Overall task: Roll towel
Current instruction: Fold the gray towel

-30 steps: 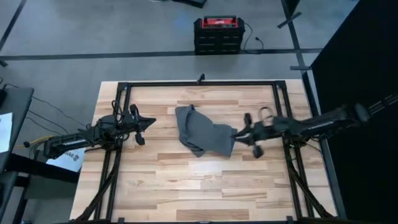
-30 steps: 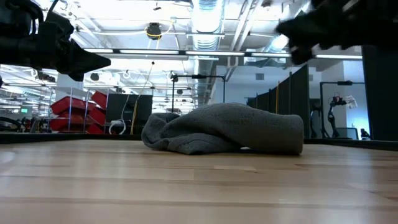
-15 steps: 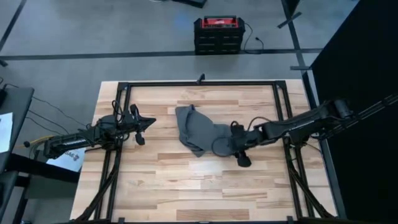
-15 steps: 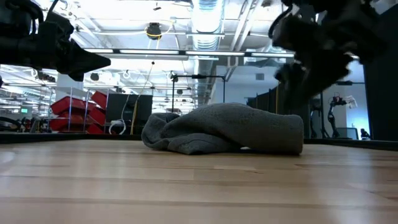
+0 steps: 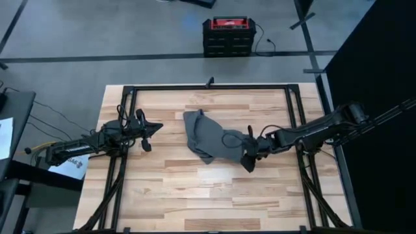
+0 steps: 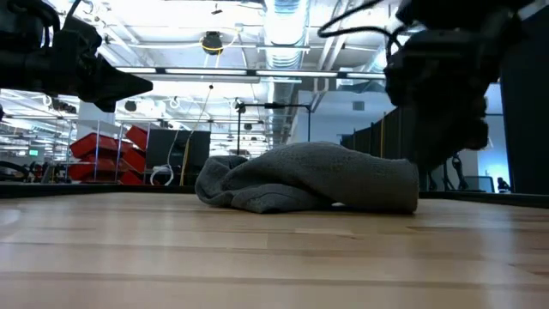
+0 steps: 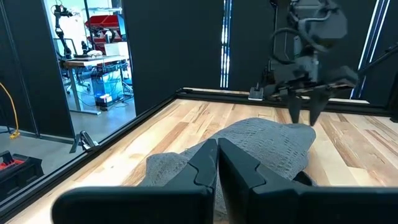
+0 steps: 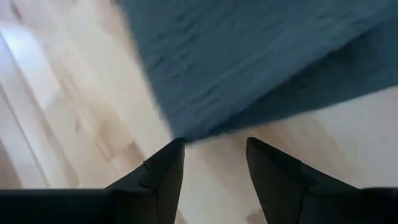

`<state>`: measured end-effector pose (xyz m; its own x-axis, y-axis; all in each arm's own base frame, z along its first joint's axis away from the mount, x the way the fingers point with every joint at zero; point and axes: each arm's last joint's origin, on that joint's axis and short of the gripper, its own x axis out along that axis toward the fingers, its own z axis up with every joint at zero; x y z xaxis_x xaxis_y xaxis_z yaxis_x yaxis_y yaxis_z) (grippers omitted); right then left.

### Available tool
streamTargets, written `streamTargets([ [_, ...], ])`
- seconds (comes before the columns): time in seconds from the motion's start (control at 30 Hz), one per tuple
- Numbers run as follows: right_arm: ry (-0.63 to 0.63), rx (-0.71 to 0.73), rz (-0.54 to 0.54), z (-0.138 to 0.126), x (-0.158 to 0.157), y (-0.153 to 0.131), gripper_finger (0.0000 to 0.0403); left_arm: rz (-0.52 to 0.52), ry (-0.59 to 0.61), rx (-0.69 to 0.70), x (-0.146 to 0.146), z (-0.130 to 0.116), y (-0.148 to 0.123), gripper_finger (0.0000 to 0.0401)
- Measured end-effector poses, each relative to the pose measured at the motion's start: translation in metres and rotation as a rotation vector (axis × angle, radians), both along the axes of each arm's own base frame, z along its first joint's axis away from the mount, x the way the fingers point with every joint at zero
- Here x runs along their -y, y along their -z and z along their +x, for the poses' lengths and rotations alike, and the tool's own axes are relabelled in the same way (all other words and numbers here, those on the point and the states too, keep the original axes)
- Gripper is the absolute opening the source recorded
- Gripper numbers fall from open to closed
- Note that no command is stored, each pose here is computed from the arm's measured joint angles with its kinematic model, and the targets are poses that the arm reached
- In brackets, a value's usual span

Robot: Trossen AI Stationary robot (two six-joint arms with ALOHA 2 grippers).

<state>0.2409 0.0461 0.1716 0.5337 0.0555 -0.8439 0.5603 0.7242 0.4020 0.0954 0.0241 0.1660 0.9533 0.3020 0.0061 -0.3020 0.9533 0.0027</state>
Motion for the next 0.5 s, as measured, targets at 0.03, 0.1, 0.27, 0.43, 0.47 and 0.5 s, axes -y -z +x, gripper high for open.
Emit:
streamTargets([
  [0.03,0.003,0.023,0.020,0.001,0.002,0.002,0.0162,0.000,0.000,0.000,0.000,0.000,0.000,0.0000],
  [0.1,-0.005,0.080,0.063,0.003,0.003,0.003,0.0162,0.000,0.000,0.000,0.000,0.000,0.000,0.0000],
  [0.27,-0.007,0.154,0.096,0.007,0.005,0.011,0.0162,0.000,0.000,-0.001,0.000,0.000,0.000,0.0000],
  [0.43,-0.062,0.168,0.068,0.017,0.012,0.021,0.0140,0.000,0.000,0.000,0.000,0.000,0.000,0.0000],
  [0.47,-0.085,0.175,0.065,0.019,0.013,0.024,0.0126,0.000,0.000,0.000,0.000,0.000,0.000,0.0000],
  [0.5,-0.109,0.181,0.060,0.021,0.015,0.027,0.0107,0.000,0.000,-0.001,0.000,0.000,0.000,0.0000],
])
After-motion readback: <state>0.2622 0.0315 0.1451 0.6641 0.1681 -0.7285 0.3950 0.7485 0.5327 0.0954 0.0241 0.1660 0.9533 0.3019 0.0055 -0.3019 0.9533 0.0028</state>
